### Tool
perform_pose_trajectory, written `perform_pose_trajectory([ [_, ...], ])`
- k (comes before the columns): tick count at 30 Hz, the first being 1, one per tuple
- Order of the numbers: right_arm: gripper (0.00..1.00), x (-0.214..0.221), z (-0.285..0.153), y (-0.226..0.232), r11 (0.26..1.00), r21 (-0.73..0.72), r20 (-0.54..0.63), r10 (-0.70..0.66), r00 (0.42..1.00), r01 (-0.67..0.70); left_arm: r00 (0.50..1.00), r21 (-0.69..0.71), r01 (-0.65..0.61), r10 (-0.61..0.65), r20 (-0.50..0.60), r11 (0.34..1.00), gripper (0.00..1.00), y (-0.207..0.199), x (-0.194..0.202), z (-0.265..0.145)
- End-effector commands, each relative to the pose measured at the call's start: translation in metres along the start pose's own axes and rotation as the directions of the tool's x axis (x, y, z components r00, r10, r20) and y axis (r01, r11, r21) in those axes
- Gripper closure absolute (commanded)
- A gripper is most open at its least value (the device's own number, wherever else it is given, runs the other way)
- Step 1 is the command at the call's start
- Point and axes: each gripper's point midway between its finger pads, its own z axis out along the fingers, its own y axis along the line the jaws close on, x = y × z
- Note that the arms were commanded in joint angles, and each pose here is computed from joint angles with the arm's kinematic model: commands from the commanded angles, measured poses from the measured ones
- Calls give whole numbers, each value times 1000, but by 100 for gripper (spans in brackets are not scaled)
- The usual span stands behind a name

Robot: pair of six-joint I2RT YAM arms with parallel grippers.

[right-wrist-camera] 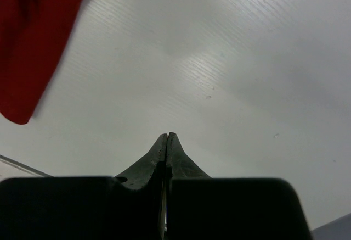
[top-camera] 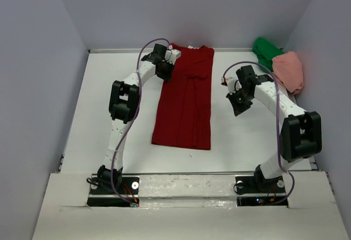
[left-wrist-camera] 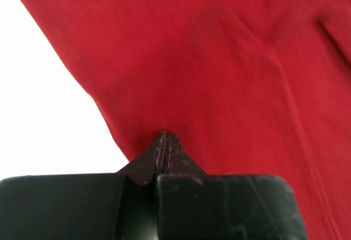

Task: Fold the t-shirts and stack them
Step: Rotate the tshirt 90 degrees

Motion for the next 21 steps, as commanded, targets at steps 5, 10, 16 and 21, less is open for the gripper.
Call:
perform_pose_trajectory([
  [5, 100, -33, -14, 61, 965, -220, 119, -117, 986, 141, 984, 12, -64, 61, 165, 998, 100, -20, -44, -120],
  [10, 100, -30, 11, 91, 940, -271, 66, -195, 978, 206, 985, -65, -4, 15, 170, 998, 100, 19, -13, -171],
  [16, 100, -30, 39, 120, 910, -331, 42, -248, 968, 248, 989, -179, 79, -54, 141, 981, 100, 68, 56, -213],
  [21, 100, -34, 58, 135, 892, -352, 18, -296, 955, 283, 984, -224, 164, -141, 112, 961, 100, 90, 115, -234],
])
